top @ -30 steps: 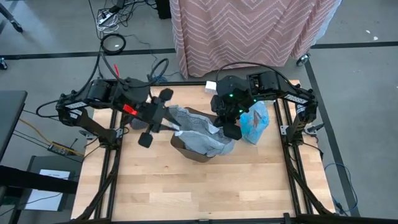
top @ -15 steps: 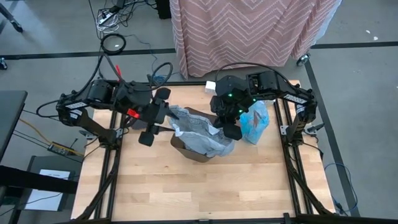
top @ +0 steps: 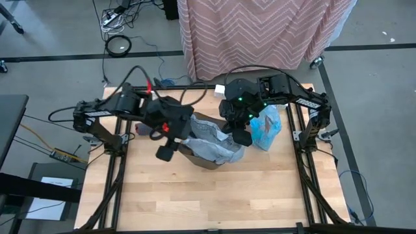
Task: Place trash/remove bag and relplace
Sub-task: Put the gray trash bag into the black trash bin
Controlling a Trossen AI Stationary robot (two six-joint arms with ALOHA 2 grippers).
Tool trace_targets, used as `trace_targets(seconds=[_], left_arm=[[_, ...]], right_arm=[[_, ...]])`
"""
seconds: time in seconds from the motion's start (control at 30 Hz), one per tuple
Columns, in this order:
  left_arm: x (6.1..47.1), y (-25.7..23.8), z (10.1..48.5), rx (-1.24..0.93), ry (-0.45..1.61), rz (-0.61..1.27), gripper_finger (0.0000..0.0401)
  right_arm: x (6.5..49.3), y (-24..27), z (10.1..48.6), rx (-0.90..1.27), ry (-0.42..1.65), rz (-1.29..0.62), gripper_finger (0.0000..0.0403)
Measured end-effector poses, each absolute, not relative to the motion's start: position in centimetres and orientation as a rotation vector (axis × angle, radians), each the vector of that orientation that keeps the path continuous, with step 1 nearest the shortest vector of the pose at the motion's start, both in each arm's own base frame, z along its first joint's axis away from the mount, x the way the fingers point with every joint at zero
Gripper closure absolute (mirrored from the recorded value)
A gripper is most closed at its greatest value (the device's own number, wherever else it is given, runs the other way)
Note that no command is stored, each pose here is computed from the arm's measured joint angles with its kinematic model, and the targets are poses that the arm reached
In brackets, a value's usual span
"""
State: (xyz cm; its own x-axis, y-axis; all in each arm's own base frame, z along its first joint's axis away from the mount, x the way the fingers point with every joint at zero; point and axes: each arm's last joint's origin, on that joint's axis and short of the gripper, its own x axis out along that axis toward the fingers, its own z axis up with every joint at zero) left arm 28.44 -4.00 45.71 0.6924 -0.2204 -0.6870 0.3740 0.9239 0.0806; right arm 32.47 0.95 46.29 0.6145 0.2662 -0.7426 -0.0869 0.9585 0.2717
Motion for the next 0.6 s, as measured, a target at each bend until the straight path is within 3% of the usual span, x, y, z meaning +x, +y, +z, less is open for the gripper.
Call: trace_targets(seconds=[0.13,0.37,0.6], left_arm=[[29.4,-4.1,44.8,0.166,0.792,-0.301,0.0231],[29.4,-5.0,44.4,0.118,0.832,-0.292,0.0385],[27.1,-4.8,45.9,0.113,0.873,-0.188,0.0394]], right_arm=[[32.5,0.9,46.3,0.234,0.89,0.171,0.0403],[32.0,-0.2,45.8,0.171,0.95,-0.017,0.0403],[31.9,-2.7,45.8,0.062,0.945,-0.18,0.0403]])
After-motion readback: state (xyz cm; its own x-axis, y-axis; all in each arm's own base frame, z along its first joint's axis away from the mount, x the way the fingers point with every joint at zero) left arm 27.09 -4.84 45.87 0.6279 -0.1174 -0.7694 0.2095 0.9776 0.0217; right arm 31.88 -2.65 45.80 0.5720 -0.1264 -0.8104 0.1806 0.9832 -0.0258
